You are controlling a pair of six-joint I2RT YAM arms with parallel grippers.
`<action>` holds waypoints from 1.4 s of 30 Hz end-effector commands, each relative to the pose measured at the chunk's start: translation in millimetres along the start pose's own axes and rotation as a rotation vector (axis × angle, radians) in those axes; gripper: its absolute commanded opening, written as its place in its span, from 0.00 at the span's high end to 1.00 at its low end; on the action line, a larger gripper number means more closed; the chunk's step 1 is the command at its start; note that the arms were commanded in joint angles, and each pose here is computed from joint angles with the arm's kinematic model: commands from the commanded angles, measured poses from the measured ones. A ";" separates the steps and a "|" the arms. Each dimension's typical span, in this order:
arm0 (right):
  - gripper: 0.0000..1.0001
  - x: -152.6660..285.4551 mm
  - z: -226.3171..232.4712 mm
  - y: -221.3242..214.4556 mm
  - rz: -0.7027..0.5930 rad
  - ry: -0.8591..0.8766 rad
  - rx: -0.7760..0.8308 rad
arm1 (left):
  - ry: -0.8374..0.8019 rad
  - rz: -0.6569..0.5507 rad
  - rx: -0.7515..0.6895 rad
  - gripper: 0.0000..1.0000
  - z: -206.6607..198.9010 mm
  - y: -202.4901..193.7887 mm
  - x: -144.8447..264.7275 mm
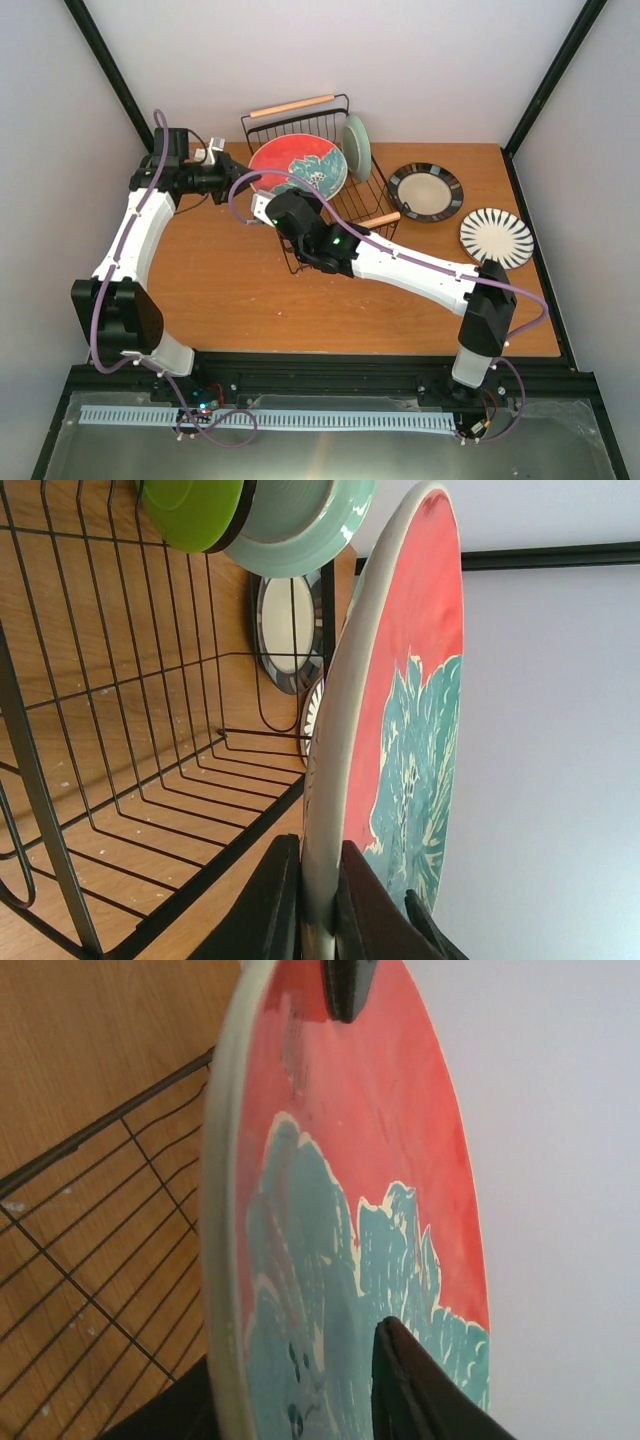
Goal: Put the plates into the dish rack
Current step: Insert the plate into the dish rack.
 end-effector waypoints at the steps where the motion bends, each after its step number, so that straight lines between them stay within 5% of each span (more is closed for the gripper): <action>1: 0.76 -4.7 1.4 1.3 0.012 0.007 -0.017 | -0.125 0.043 -0.147 0.99 -43.6 -21.2 21.1; 3: 0.96 -4.6 3.1 1.3 0.012 0.018 -0.015 | -0.125 0.042 -0.146 0.99 -43.7 -20.4 21.3; 16: 0.97 6.2 2.2 4.0 -0.033 0.138 -0.075 | -0.141 0.036 -0.175 0.97 -54.5 -18.8 23.9; 25: 0.97 19.4 -18.5 9.6 -0.098 0.185 -0.161 | -0.189 -0.037 -0.240 0.42 -69.2 -7.8 26.6; 32: 0.97 16.9 -48.8 5.8 -0.167 0.240 -0.325 | -0.217 -0.202 -0.277 0.01 -87.4 12.0 51.1; 42: 0.97 -24.2 -99.3 -5.3 -0.268 0.310 -0.664 | -0.098 -0.473 -0.292 0.00 -78.9 5.4 98.4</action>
Point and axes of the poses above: each gripper's point midway between its finger pads, its own x axis back along the fingers, its own z axis along the line the jaws close on, y = z × x, the point moved 6 cm from there along x, back along the fingers, and after that the axes turned 9 degrees about x, right-handed, at the moved point
